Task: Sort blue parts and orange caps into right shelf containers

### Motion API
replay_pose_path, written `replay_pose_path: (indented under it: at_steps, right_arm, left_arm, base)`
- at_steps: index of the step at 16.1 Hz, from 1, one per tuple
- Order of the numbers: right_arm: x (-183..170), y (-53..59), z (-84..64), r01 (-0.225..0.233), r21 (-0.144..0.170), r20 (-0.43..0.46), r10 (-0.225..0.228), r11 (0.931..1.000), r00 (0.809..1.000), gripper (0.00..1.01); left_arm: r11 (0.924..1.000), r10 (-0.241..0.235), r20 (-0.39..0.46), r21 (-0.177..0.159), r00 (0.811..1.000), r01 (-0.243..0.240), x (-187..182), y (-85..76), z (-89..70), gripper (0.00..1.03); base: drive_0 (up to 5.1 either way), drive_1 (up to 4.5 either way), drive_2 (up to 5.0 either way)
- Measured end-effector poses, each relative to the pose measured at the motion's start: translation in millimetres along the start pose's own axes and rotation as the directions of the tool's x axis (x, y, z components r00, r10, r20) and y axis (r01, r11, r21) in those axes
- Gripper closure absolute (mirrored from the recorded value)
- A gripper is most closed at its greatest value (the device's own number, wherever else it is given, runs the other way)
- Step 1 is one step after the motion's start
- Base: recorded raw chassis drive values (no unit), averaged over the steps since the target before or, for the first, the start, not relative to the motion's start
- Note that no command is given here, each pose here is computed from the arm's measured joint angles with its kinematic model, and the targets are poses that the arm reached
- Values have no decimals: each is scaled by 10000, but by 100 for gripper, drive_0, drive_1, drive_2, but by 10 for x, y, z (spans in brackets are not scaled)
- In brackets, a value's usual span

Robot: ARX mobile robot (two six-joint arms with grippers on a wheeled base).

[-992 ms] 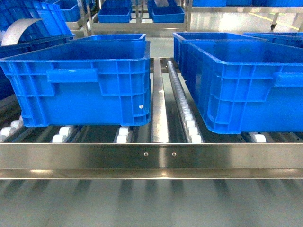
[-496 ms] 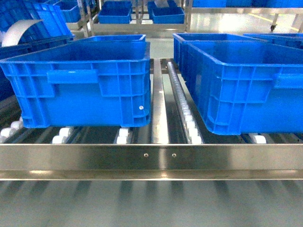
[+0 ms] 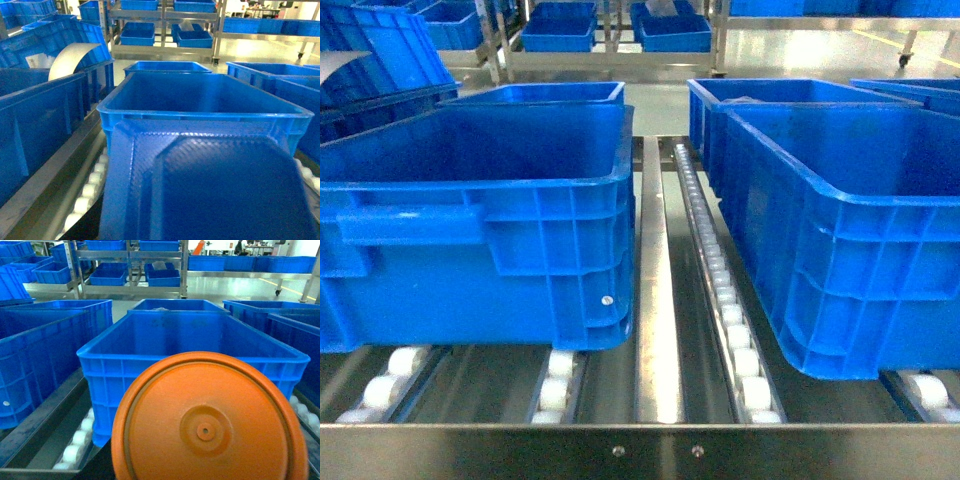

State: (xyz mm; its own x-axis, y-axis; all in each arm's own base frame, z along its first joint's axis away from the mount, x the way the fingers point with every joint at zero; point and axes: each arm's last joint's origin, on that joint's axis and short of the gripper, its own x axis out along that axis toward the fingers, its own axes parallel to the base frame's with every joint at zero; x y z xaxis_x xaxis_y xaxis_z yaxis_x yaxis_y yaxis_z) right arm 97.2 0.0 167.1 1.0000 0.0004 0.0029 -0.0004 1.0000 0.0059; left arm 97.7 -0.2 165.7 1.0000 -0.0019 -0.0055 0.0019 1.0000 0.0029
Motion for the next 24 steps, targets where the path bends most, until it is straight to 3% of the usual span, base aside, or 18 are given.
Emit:
replay_pose_path:
  at_steps: [5, 24]
  right_arm:
    - [0, 0, -1, 4, 0, -15, -4, 10000, 10000, 57]
    - [0, 0, -1, 0, 0, -15, 0, 10000, 10000, 57]
  left_arm:
    - [10000, -8, -19, 0, 10000, 8, 0, 0, -2, 60]
    - [10000, 4, -11, 0, 10000, -4, 0, 0, -1, 60]
  base:
    - [7, 440, -427]
    - [0, 0, 0]
